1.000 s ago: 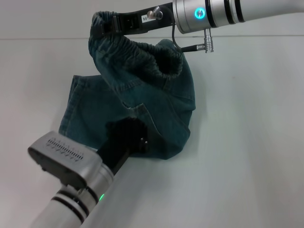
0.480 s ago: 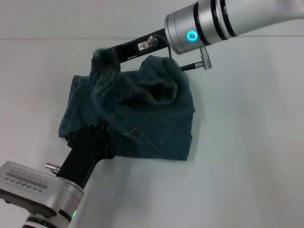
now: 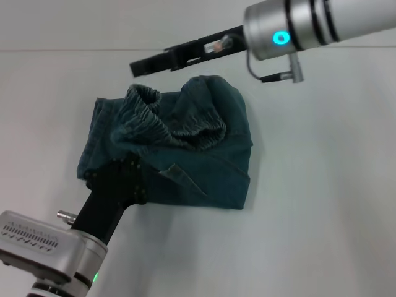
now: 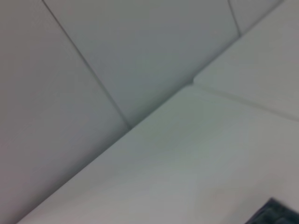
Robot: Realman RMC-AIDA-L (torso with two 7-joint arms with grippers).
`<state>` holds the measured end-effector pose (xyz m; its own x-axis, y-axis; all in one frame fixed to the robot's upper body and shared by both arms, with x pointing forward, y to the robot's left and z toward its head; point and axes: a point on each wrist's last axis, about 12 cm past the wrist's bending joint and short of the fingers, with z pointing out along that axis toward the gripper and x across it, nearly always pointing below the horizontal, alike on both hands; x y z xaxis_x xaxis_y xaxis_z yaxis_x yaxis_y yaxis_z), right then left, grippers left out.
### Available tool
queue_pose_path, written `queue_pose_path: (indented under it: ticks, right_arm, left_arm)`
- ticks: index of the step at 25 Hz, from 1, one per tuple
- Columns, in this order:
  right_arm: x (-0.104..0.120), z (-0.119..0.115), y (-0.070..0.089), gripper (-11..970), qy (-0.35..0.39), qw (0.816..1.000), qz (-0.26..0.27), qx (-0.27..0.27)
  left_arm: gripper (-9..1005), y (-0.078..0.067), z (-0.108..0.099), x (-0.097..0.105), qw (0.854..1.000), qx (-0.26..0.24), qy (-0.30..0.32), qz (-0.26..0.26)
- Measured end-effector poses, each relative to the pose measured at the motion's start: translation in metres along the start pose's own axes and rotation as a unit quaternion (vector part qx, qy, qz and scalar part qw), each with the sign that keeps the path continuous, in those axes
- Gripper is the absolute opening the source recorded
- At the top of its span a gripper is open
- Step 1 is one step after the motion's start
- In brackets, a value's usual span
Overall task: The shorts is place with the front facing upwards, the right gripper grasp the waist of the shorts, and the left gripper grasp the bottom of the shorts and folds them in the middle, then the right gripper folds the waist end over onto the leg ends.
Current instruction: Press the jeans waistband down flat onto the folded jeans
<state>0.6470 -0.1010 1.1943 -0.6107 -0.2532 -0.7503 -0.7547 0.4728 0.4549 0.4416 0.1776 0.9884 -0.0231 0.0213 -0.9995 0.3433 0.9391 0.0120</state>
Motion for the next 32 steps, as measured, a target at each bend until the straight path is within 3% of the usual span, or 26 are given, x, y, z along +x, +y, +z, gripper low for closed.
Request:
queue_pose_path:
  ticks: [3, 8, 10, 14, 17, 18, 19, 21, 22, 23, 28, 32]
  right_arm:
    - [0.004, -0.028, -0.009, 585, -0.043, 0.999, 0.011, 0.01]
    - [0.029, -0.087, -0.03, 829, -0.141, 0.989, 0.035, 0.008]
    - [0.038, -0.101, -0.036, 931, -0.159, 0.986, 0.041, 0.01]
    - [0.068, -0.138, -0.05, 930, -0.209, 0.976, 0.045, 0.029]
    - [0.092, -0.162, -0.06, 929, -0.241, 0.967, 0.052, 0.061]
    - [0.1, -0.17, -0.063, 929, -0.249, 0.964, 0.057, 0.072]
    - [0.107, -0.176, -0.065, 929, -0.256, 0.961, 0.062, 0.081]
    - [0.118, -0.186, -0.068, 928, -0.266, 0.957, 0.07, 0.096]
    - [0.124, -0.19, -0.07, 928, -0.27, 0.954, 0.075, 0.103]
    - [0.127, -0.193, -0.071, 928, -0.273, 0.953, 0.078, 0.108]
    - [0.144, -0.201, -0.074, 927, -0.285, 0.946, 0.096, 0.124]
    - [0.154, -0.203, -0.078, 927, -0.287, 0.943, 0.111, 0.128]
  left_arm:
    - [1, 0.008, -0.007, 0.002, 1.0, -0.02, -0.004, 0.004]
    - [1, 0.022, -0.018, 0.003, 0.999, -0.05, -0.014, -0.001]
    - [1, 0.025, -0.022, 0.0, 0.998, -0.057, -0.03, -0.001]
    - [0, 0.03, -0.027, -0.011, 0.995, -0.049, -0.084, -0.004]
    - [0, 0.035, -0.027, -0.022, 0.991, -0.003, -0.132, -0.028]
    - [0, 0.035, -0.024, -0.027, 0.987, 0.035, -0.151, -0.042]
    - [0, 0.035, -0.024, -0.027, 0.987, 0.035, -0.151, -0.042]
    - [0, 0.032, -0.015, -0.034, 0.978, 0.121, -0.161, -0.059]
    - [0, 0.032, -0.015, -0.034, 0.978, 0.121, -0.161, -0.059]
    - [0, 0.023, 0.003, -0.041, 0.963, 0.213, -0.151, -0.062]
    - [0, 0.006, 0.033, -0.041, 0.947, 0.304, -0.094, -0.033]
    - [1, -0.001, 0.056, -0.038, 0.943, 0.331, -0.038, -0.007]
